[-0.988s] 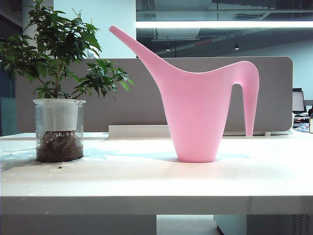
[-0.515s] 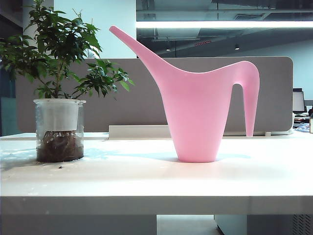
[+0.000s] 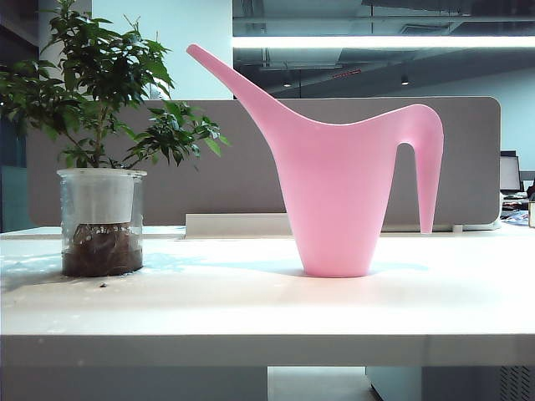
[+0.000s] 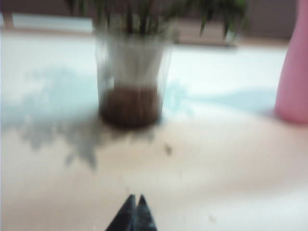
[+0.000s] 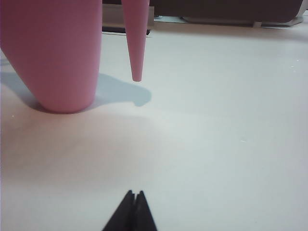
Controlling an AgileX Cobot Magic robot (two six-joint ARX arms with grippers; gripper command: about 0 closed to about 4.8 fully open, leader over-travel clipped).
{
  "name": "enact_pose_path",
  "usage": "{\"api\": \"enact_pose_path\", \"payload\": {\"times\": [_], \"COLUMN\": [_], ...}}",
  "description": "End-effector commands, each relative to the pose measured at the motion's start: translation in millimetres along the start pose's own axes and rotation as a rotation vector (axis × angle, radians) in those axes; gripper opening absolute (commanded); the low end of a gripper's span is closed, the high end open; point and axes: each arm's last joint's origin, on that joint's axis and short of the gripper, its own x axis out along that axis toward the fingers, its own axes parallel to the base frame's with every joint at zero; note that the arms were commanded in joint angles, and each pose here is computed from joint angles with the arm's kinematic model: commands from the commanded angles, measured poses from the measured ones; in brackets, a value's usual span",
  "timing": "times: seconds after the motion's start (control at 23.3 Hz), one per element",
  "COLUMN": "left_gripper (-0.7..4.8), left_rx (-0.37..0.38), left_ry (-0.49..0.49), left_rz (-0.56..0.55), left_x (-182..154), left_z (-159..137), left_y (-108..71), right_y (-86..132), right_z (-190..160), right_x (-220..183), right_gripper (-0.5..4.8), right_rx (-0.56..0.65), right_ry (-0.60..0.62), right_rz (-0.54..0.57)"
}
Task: Pick up the watering can from the table, water the potted plant, and put the can back.
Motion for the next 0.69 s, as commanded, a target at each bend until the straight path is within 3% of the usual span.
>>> {"api": "enact_pose_path", "payload": {"times": [0.04,0.69], "left_gripper": [-0.05,-0.05], "left_rx": [0.034,0.044], "left_ry": [0.0,-0.001], "left_rz": [-0.003,-0.002], "left_x": [-0.2,-0.2], "left_z": [0.5,0.6], "left_y": [-0.4,-0.4], "right_y": [0.1,0.1], "right_z": [-1.5,-1.6], "right_x": [0.7,0.7], "right_gripper": [-0.05,-0.05], "right_rx": [0.001,0.001], "right_ry": [-0.003,-0.002], "right_rz": [0.001,0.001]}}
